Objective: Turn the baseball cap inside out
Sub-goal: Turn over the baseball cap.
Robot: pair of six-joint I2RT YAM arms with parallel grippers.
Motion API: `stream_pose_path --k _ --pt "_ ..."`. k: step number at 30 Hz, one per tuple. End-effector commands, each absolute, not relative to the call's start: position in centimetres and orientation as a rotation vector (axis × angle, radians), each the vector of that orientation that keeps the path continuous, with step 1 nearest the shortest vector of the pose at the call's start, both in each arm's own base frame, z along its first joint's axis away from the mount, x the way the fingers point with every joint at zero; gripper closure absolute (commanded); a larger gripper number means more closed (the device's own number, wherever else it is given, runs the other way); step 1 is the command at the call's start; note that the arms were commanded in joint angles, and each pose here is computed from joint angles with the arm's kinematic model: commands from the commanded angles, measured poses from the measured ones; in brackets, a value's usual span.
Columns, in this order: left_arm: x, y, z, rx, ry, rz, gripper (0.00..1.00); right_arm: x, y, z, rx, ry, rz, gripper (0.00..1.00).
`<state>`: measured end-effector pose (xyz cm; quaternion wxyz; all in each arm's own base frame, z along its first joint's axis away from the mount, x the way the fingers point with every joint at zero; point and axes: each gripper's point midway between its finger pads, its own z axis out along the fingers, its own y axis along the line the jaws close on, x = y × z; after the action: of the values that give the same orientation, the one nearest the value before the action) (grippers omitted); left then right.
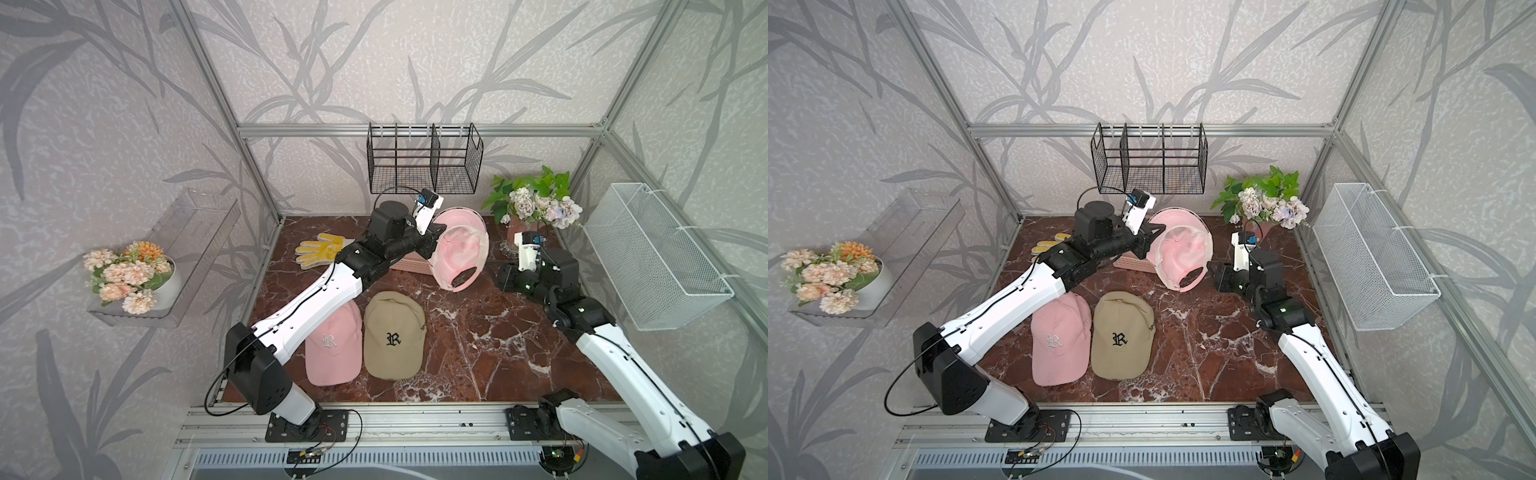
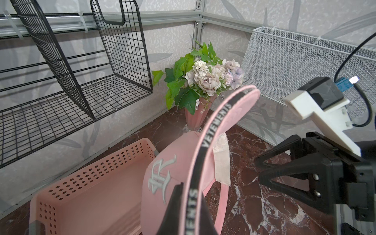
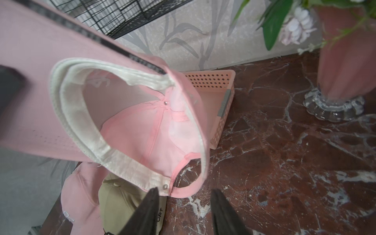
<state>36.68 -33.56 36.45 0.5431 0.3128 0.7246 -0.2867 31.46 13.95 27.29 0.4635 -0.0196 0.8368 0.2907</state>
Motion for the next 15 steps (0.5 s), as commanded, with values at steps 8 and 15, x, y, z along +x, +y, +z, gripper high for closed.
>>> stream_pose_path --k 8,15 --pt "35.5 -34.1 40.6 0.658 1.714 -0.836 1.0 32.1 20.5 29.2 -0.294 1.954 0.704 0.94" --pt "33.9 -34.5 40.6 0.673 1.765 -0.944 1.0 37.4 16.3 26.8 -0.026 1.911 0.294 1.0"
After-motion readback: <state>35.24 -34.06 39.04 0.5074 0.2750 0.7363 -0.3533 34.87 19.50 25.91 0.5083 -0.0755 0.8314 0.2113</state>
